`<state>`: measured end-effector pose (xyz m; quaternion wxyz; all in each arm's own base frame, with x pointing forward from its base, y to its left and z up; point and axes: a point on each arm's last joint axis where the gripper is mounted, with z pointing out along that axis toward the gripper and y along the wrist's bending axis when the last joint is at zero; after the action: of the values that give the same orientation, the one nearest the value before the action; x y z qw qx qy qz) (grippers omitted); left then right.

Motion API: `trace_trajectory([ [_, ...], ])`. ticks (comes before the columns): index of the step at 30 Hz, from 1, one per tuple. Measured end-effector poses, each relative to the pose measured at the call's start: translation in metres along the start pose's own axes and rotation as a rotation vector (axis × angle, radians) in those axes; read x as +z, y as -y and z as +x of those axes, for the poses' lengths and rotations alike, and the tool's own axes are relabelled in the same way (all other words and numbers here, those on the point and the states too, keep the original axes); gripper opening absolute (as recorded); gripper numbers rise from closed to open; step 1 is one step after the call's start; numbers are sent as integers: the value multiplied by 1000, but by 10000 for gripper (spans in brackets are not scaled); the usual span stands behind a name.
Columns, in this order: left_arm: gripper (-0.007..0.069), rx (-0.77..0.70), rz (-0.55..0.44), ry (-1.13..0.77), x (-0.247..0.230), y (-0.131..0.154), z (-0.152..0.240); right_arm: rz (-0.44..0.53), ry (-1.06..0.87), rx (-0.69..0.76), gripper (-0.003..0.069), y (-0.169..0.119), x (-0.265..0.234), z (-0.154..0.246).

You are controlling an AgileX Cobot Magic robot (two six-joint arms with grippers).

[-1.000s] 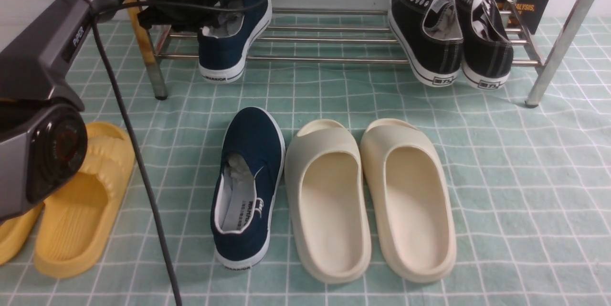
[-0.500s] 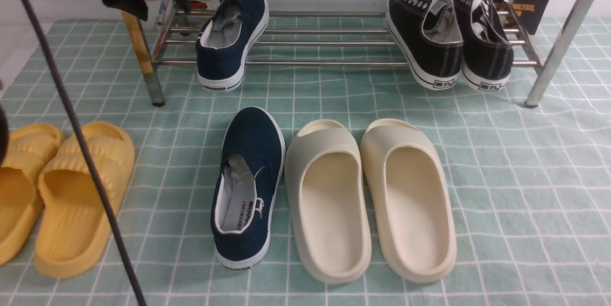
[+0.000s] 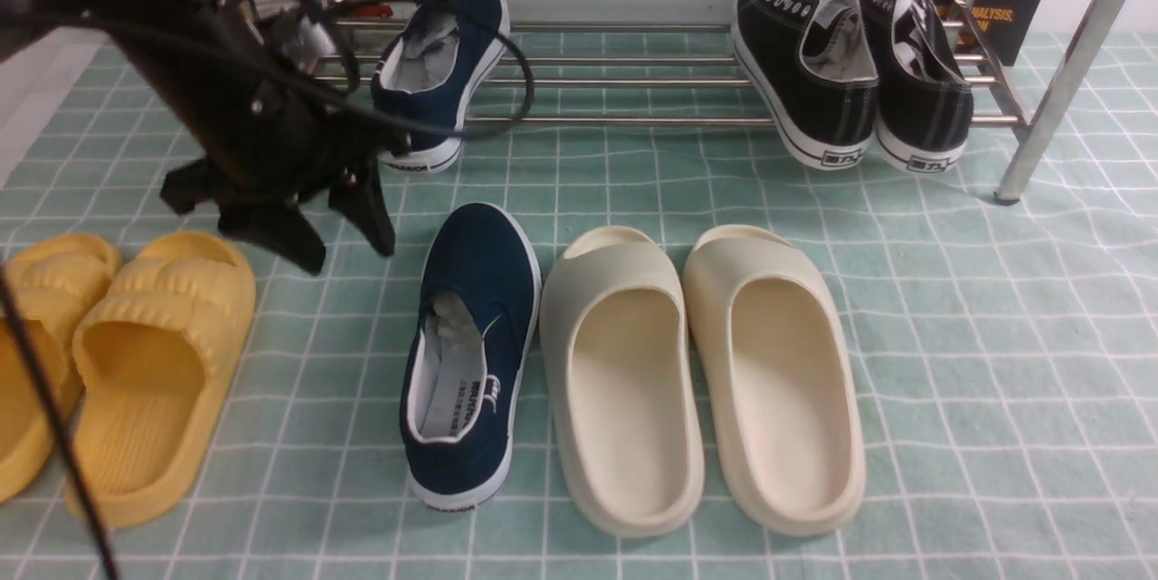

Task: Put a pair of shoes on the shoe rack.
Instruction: Use the left arm to grab the shoe closest to it

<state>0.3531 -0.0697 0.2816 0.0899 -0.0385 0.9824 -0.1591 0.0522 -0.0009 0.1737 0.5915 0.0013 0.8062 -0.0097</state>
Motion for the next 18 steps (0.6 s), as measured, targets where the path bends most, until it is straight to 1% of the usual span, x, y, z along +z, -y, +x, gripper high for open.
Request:
trace_trajectory([
  [1,425,-3,7,28,8,-1,13,0,0,0,246,0,0,0],
  [5,410,16,4,35,30,2,26,0,0,0,246,0,0,0],
  [6,391,52,-3,4,48,8,33,0,0,0,246,0,0,0],
  [7,372,75,-7,-4,57,13,35,0,0,0,246,0,0,0],
  [9,340,104,-15,-1,68,21,36,0,0,0,246,0,0,0],
  [10,302,107,-32,5,75,25,37,0,0,0,246,0,0,0],
  [11,295,96,-36,5,76,25,37,0,0,0,246,0,0,0],
  [12,227,80,-72,18,81,27,36,0,0,0,246,0,0,0],
  [13,188,68,-96,27,83,26,36,0,0,0,246,0,0,0],
  [15,69,35,-149,58,87,22,33,0,0,0,246,0,0,0],
  [17,5,20,-172,68,87,20,32,0,0,0,246,0,0,0],
  [18,6,23,-182,73,87,20,32,0,0,0,246,0,0,0],
])
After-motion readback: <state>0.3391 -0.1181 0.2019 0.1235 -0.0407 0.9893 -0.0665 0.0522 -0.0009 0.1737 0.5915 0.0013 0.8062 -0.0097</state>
